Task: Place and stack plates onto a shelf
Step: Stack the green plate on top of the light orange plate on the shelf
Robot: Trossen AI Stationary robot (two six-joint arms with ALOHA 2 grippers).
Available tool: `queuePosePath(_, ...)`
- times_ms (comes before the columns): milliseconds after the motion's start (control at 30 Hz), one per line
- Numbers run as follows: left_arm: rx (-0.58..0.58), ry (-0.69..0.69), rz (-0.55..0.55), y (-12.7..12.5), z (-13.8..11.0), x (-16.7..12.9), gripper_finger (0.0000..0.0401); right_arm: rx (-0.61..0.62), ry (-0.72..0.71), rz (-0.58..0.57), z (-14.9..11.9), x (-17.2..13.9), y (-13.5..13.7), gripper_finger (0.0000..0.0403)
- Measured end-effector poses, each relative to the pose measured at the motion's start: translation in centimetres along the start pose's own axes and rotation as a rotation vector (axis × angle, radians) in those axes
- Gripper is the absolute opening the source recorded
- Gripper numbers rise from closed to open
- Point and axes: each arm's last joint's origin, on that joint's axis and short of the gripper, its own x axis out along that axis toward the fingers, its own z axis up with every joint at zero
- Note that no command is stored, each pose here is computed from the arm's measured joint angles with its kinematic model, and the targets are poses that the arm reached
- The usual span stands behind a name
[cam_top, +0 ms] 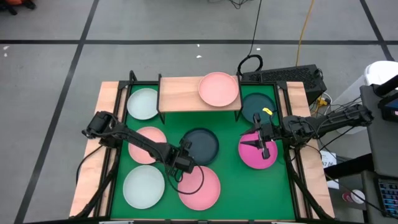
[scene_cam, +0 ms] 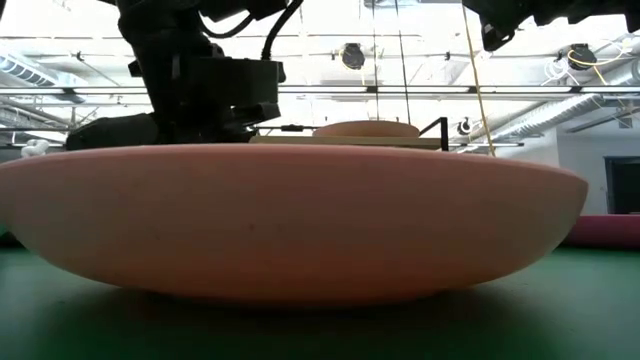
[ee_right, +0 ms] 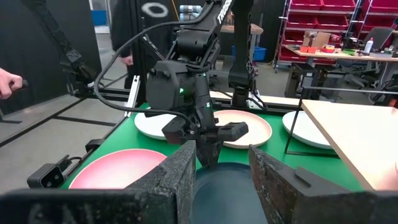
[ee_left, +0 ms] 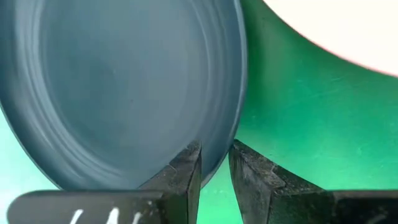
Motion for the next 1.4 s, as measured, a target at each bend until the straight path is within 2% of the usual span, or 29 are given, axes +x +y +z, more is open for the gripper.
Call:
queuePosePath(367,-0.010,-0.022,0.005,0.1,0.5,1.1,0.0084,0.002,0.001,0.000,0.0,0.0,0.0,0.0130)
queuePosePath(433,-0.009,-0.016,0.007,0.1,0.4,1.1,0.0072,0.004,0.000,0.000,0.0,0.0,0.0,0.0130)
queuePosePath(600,-0.018,-0.019,0.027,0.4,0.4,1.1,0.0012,0.004,0.003,0.001,0.0,0.0,0.0,0.0130)
queuePosePath(767,-0.017,-0.015,0.040,0.5,0.4,0.9,0.0010,0.004,0.003,0.003,0.0,0.0,0.0,0.0130)
queuePosePath(933,-0.033,-0.098,0.078,1.1,1.8,-2.6,0.0010,0.004,-0.020,0.004,0.3,-0.5,0.0,0.0130)
queuePosePath(1167,0.026,-0.181,0.219,3.1,3.8,-8.9,0.0009,0.001,-0.105,0.005,1.2,-2.0,-0.1,0.0130)
queuePosePath(1267,0.083,-0.156,0.297,5.0,3.8,-10.7,0.0009,-0.004,-0.138,0.004,1.6,-2.6,-0.1,0.0130)
queuePosePath(1400,0.108,-0.125,0.350,9.4,3.2,-11.6,0.0009,-0.018,-0.185,0.001,2.0,-3.3,-0.2,0.0130)
